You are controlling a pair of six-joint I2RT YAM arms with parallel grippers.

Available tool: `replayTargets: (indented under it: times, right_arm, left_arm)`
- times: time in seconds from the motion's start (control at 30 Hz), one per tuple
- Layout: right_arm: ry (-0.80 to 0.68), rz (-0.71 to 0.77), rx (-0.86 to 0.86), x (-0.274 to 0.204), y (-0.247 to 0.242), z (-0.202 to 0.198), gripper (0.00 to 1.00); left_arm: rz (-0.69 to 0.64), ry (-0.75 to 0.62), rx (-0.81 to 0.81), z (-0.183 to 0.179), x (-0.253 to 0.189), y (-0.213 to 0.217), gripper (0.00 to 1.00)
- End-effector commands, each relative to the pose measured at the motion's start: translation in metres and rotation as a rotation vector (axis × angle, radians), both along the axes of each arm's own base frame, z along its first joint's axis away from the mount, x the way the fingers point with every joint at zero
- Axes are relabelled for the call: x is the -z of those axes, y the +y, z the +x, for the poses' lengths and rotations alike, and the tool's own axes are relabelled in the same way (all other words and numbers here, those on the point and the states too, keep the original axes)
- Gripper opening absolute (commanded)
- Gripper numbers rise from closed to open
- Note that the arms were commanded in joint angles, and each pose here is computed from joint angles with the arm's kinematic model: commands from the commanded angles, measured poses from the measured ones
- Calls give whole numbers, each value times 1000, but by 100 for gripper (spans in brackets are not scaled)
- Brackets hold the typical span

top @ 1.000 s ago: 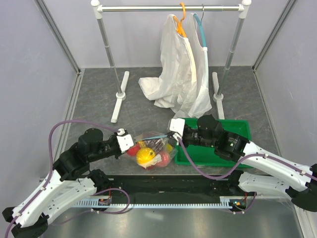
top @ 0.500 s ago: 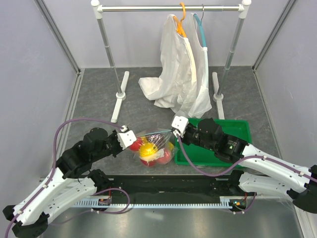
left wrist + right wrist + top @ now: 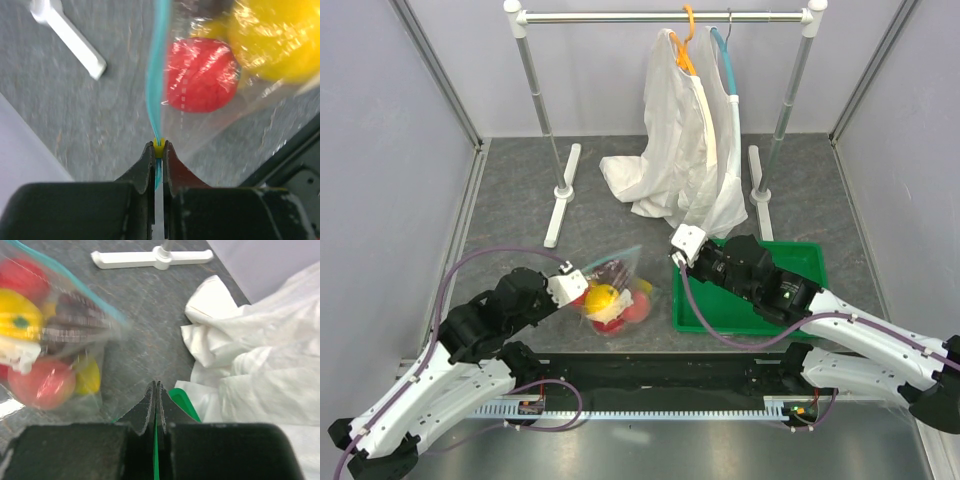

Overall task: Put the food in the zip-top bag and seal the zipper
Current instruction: Zip the zipper food storage bag at the center of the board.

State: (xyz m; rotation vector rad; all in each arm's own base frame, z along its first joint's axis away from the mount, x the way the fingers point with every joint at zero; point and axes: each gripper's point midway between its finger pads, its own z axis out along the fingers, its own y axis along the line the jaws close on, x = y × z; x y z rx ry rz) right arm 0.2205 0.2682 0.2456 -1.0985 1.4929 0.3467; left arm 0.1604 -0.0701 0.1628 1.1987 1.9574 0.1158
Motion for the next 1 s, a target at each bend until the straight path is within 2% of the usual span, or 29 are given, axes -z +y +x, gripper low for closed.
replayTargets:
  times: [0.0, 0.07, 0.13, 0.2, 0.23, 0.27, 0.3, 0.37, 0.47, 0.5, 0.57, 0.7, 0.87, 0.97]
  right_arm:
    - [-67, 47, 39, -25, -2, 12, 0]
    - [-49, 54, 6, -24, 4, 7, 0]
    - [-11, 57, -133, -23, 19, -12, 0]
    - [8, 51, -242, -23, 31, -27, 23]
    - [14, 57, -314, -25, 38, -37, 38]
    - [11, 58, -337, -27, 42, -39, 70]
    - [-16, 52, -355, -32, 47, -36, 81]
    - [-48, 52, -368, -40, 53, -32, 91]
    - [-104, 39, -406, -54, 63, -28, 92]
    - [-111, 35, -434, -57, 67, -29, 92]
    - [-135, 22, -540, -60, 74, -42, 92]
    - [-35, 16, -646, -51, 92, -62, 91]
    - [46, -14, -735, -31, 113, -97, 86]
    - [46, -47, -697, -21, 122, -96, 80]
  left_arm:
    - [138, 56, -76, -18, 17, 38, 2]
    - [107, 53, -68, -19, 10, 35, 2]
    - [52, 68, -13, -23, 4, 22, 2]
    - [8, 43, 16, -19, -8, 12, 2]
    - [-14, 33, 41, -19, -14, 7, 2]
    - [-59, -2, 72, -18, -29, -1, 2]
    - [-107, -16, 130, -21, -39, -12, 2]
    - [-176, -93, 179, -15, -65, -25, 2]
    - [-215, -160, 244, -8, -87, -40, 2]
    - [-236, -167, 313, -12, -92, -50, 2]
    - [-259, -198, 358, -11, -100, -60, 2]
    - [-268, -152, 374, -5, -98, -74, 2]
    - [-294, -144, 379, -4, -101, -80, 2]
    - [-308, -161, 394, -6, -106, -81, 2]
